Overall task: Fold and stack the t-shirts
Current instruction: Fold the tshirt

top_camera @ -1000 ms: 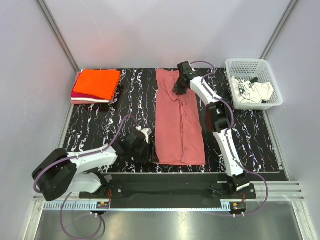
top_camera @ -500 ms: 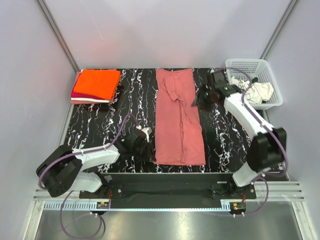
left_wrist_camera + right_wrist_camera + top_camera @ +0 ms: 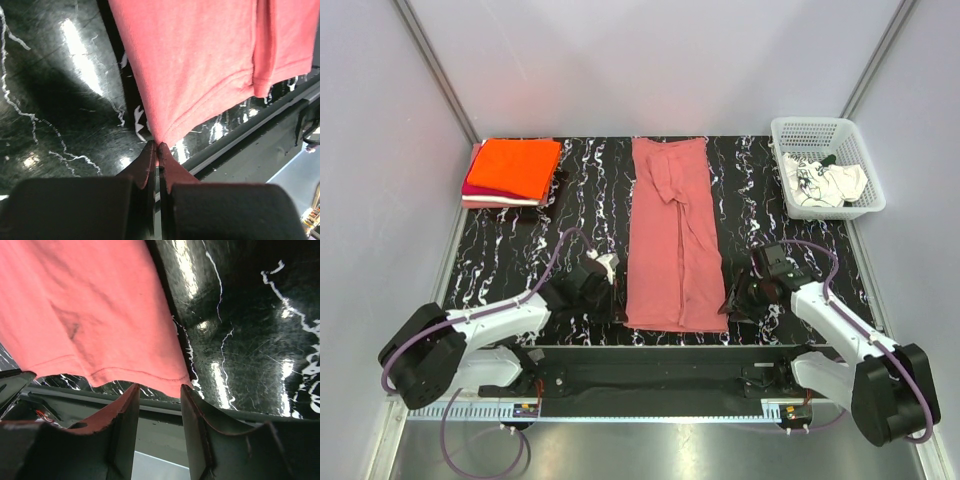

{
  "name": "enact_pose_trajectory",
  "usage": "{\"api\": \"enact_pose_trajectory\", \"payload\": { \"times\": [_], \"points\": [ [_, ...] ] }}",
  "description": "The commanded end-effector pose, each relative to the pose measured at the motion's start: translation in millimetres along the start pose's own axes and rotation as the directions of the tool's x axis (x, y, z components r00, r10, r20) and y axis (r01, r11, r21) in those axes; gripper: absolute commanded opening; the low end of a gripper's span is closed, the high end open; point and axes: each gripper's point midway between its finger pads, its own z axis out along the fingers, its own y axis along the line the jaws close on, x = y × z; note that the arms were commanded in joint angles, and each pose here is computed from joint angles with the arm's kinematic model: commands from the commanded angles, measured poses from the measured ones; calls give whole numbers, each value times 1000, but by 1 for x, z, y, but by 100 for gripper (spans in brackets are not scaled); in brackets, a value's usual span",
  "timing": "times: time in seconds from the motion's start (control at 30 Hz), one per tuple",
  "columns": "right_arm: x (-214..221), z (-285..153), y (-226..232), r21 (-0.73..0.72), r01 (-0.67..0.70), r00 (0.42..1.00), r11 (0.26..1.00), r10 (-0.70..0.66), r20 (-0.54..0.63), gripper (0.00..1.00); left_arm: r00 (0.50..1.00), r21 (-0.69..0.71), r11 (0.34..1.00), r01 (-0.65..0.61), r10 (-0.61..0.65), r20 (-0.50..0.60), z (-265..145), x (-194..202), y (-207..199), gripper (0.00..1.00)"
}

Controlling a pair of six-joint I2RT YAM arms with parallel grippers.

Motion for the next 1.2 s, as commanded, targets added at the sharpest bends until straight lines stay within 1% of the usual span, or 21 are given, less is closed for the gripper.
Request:
{"api": "enact_pose_trajectory", "payload": {
  "times": [0.0, 0.2, 0.47, 0.5, 0.67, 0.87, 1.07, 1.17],
  "points": [
    [2, 8, 11, -70, -28, 1000, 997, 28, -2, 45, 1000, -22, 1000, 0, 0, 10, -2, 2, 7, 0],
    [-1, 8, 4, -39, -35, 999, 999, 36, 40, 43, 1000, -27, 1000, 7, -7, 8, -2, 5, 10, 0],
    [13, 14, 6, -23, -52, 999, 998, 52, -4, 40, 1000, -32, 999, 15, -14, 22, -9, 5, 11, 0],
    [16, 14, 7, -21, -39, 999, 999, 39, -4, 39, 999, -29, 999, 15, -14, 29, -11, 3, 10, 0],
    [20, 16, 8, 2, -49, 999, 999, 49, 7, 40, 999, -31, 1000, 6, -4, 45, -17, 1, 9, 0],
    [27, 20, 8, 52, -56, 998, 997, 56, 12, 43, 999, -62, 998, -8, 11, 34, -19, 4, 16, 0],
    [32, 20, 10, 63, -49, 999, 997, 48, 25, 42, 999, -79, 997, -6, 10, 45, -21, 4, 20, 0],
    [39, 25, 10, 71, -47, 999, 996, 46, 9, 41, 1000, -76, 997, -11, 13, 25, -20, 6, 18, 0]
  ]
}}
